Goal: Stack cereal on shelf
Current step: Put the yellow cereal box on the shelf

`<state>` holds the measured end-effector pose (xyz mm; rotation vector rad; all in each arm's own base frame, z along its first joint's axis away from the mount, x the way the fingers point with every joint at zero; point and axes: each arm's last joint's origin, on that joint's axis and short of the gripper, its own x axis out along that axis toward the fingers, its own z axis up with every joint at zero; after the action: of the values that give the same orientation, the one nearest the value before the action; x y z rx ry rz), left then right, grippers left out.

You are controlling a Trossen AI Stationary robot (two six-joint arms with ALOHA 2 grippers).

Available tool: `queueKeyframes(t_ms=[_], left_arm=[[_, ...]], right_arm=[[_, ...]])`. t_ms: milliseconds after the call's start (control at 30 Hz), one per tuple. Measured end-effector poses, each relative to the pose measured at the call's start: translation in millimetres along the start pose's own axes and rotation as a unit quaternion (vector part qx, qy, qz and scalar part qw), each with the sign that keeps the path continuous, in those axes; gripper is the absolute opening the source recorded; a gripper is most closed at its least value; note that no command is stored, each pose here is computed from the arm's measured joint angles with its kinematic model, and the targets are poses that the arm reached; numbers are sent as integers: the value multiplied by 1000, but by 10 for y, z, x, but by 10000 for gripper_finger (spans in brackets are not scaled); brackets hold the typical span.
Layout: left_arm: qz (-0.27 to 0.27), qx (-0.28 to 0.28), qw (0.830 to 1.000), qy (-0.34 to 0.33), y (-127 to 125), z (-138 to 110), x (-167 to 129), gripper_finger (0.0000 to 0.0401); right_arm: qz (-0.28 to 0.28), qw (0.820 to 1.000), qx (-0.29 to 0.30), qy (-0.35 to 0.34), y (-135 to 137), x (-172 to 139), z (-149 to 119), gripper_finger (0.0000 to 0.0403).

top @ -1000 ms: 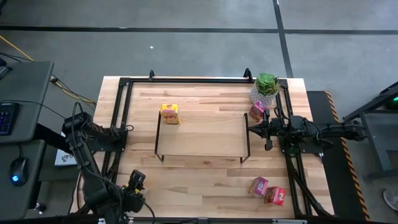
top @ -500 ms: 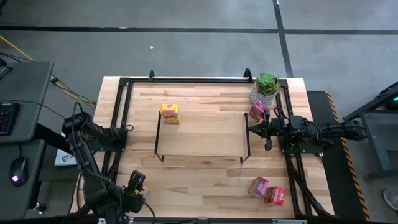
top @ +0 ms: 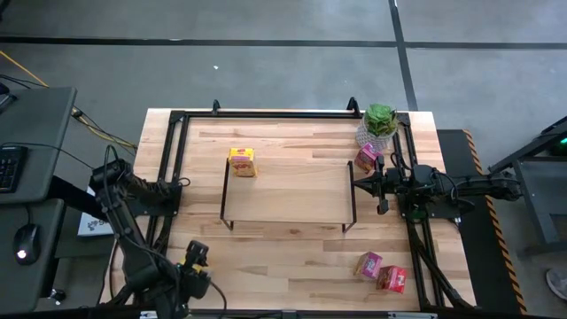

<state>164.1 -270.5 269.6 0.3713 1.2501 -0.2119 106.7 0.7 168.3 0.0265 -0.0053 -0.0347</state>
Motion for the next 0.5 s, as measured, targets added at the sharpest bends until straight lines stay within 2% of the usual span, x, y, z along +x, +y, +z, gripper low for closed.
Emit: queueKeyframes(t_ms=[500], left_arm=[[-6, -15, 1000, -12, 14, 46, 10, 289]], right_arm=[[0, 1000, 0, 0, 0, 0, 0, 0]])
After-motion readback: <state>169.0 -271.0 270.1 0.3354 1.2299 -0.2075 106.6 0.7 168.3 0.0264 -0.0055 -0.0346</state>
